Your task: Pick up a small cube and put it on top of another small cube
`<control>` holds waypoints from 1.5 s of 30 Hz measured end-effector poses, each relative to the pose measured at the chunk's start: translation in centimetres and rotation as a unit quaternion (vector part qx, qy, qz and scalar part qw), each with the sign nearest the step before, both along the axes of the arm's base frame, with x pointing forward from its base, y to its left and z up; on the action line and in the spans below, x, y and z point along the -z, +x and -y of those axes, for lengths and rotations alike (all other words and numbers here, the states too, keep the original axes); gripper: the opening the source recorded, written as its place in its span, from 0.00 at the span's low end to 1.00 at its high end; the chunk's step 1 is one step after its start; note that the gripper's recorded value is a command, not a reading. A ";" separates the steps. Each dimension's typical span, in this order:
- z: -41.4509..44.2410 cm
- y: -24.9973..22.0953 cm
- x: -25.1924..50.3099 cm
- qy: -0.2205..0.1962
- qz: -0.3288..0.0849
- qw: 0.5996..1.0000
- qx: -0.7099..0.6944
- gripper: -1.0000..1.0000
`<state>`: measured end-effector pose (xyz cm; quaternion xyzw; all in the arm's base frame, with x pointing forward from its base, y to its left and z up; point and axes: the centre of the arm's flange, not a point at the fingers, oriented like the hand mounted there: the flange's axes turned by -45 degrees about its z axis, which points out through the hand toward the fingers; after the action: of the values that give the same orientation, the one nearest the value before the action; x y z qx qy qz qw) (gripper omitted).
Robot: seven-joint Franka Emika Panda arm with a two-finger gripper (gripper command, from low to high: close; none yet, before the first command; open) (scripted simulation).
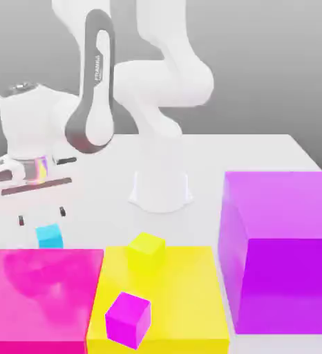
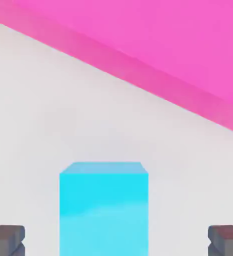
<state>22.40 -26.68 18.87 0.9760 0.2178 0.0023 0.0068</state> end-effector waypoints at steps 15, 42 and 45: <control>-0.2 -0.3 5.0 0.001 -0.002 1.000 0.002 0.50; 0.2 -0.3 0.0 0.001 -0.001 1.000 0.005 0.00; -0.3 -0.5 -0.5 0.004 -0.003 1.000 0.006 0.00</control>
<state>21.87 -26.38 19.39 0.9773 0.2120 0.0005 0.0019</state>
